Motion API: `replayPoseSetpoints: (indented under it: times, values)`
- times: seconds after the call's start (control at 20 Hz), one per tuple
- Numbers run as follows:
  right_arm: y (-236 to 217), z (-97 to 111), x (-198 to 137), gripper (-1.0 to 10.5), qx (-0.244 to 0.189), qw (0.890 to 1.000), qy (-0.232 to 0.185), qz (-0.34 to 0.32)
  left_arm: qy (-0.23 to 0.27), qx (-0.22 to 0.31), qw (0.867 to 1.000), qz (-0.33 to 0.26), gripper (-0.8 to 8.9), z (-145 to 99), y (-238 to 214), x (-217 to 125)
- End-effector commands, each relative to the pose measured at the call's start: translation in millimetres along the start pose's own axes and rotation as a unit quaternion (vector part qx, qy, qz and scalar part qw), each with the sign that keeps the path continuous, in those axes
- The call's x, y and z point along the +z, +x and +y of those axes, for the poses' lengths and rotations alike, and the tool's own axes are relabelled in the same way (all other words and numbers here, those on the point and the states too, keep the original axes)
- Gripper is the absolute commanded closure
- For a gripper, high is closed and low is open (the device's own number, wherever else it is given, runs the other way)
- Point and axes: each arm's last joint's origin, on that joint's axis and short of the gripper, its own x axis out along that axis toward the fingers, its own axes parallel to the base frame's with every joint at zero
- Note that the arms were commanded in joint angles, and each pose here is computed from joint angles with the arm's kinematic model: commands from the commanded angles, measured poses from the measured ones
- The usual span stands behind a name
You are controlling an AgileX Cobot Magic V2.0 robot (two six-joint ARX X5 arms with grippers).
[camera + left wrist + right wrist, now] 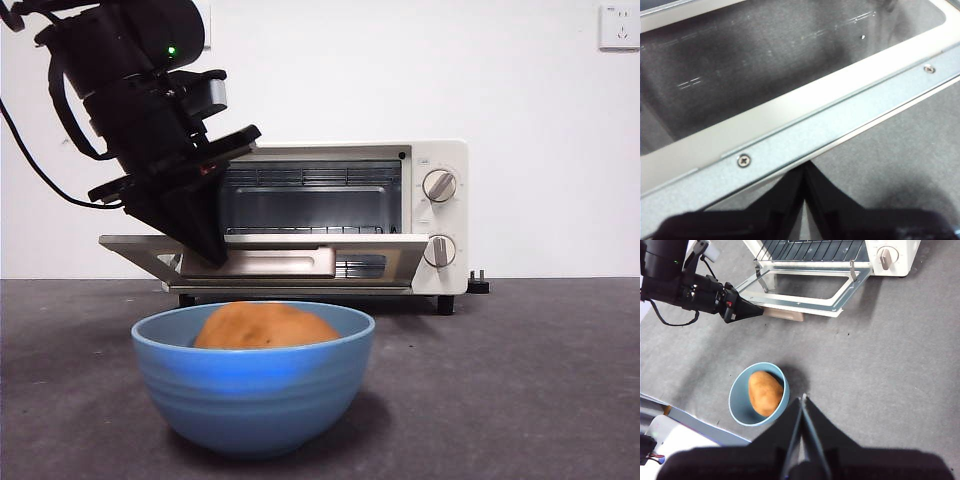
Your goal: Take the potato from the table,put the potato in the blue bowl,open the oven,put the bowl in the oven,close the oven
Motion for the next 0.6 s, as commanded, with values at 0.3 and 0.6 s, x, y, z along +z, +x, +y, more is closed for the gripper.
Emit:
replayPoseSetpoints:
  times: [0.3,0.6]
  values:
    - [1,-1,-1,9.5,-0.011,1.000,-0.006,-0.003,0.000,0.023,0.999,-0.025,8.19,-5,13,-8]
    - [2,-1,-1,9.5,-0.012,1.000,-0.006,-0.002,0.001,0.023,1.000,-0.009,8.19,-4,20,-21]
